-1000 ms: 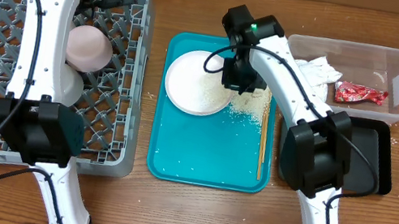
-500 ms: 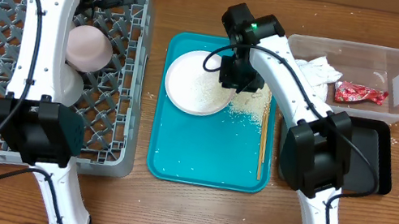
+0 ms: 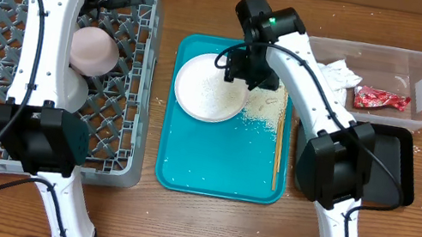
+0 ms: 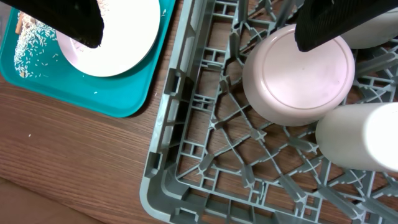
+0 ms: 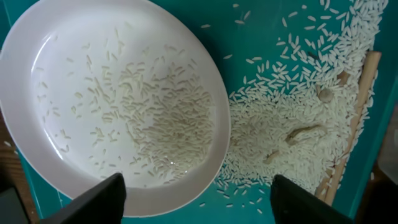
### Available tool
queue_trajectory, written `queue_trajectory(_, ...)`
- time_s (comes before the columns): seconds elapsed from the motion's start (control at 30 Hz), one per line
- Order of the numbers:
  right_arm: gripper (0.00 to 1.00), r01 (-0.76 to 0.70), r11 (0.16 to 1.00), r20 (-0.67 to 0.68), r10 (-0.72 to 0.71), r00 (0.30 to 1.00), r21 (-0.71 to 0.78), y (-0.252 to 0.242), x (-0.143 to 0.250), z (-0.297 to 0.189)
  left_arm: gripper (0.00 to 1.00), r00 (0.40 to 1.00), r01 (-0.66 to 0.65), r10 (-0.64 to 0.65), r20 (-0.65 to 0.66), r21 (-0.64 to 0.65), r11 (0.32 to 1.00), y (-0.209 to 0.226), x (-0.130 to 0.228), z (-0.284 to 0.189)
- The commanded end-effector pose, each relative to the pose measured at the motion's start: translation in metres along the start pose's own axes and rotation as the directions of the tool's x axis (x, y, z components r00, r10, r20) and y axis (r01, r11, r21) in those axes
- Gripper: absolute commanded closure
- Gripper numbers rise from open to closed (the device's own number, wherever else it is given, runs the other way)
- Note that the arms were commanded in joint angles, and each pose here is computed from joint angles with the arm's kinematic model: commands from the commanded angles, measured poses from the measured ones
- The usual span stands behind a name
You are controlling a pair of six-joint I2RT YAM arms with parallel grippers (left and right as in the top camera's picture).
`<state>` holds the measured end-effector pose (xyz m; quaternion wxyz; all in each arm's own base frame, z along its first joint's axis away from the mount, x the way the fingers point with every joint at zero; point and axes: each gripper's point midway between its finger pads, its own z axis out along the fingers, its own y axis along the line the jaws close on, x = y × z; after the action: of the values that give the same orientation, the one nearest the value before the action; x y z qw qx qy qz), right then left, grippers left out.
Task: Sort waste into correct bins and load items into the dishwasher
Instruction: 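Tilt the white plate with the right gripper, pouring rice onto the tray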
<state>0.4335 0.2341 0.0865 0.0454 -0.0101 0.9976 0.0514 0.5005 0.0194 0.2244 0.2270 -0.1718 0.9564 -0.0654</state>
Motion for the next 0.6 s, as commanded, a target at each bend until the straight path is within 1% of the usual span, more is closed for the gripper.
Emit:
queue_trajectory(0.0, 0.18, 0.0, 0.999, 0.001, 0.0, 1.0, -0.047, 0.006, -0.002, -0.011, 0.0, 0.998, 0.005, -0.006, 0.062, 0.01, 1.0, -0.003, -0.01, -0.025)
queue_trajectory(0.1, 0.16, -0.001, 0.998, -0.029, -0.001, 1.0, -0.066, 0.008, 0.005, -0.011, 0.0, 0.998, 0.005, -0.006, 0.062, 0.01, 1.0, -0.003, -0.01, -0.025)
queue_trajectory(0.23, 0.14, 0.057, 0.989, -0.062, -0.066, 0.996, -0.136, 0.019, 0.012, -0.013, 0.0, 0.998, 0.004, -0.005, 0.062, 0.011, 1.0, -0.003, -0.009, -0.025)
queue_trajectory(0.27, 0.09, 0.058, 0.989, -0.065, -0.067, 0.996, -0.138, 0.019, 0.013, -0.013, 0.0, 0.998, 0.004, -0.005, 0.062, 0.011, 1.0, -0.004, -0.009, -0.025)
queue_trajectory(0.3, 0.0, 0.052, 0.99, -0.063, -0.061, 0.996, -0.13, 0.018, 0.012, -0.013, 0.0, 0.998, 0.004, -0.005, 0.062, 0.011, 1.0, -0.003, -0.009, -0.025)
queue_trajectory(0.4, 0.0, -0.011, 0.997, -0.039, 0.008, 0.999, -0.071, 0.009, 0.007, -0.012, 0.0, 0.998, 0.005, -0.006, 0.062, 0.01, 1.0, -0.003, -0.01, -0.025)
queue_trajectory(0.57, 0.0, -0.013, 0.997, -0.007, 0.013, 1.0, -0.074, 0.009, 0.003, -0.022, 0.0, 0.998, 0.008, -0.008, 0.063, 0.009, 1.0, -0.002, -0.01, -0.025)
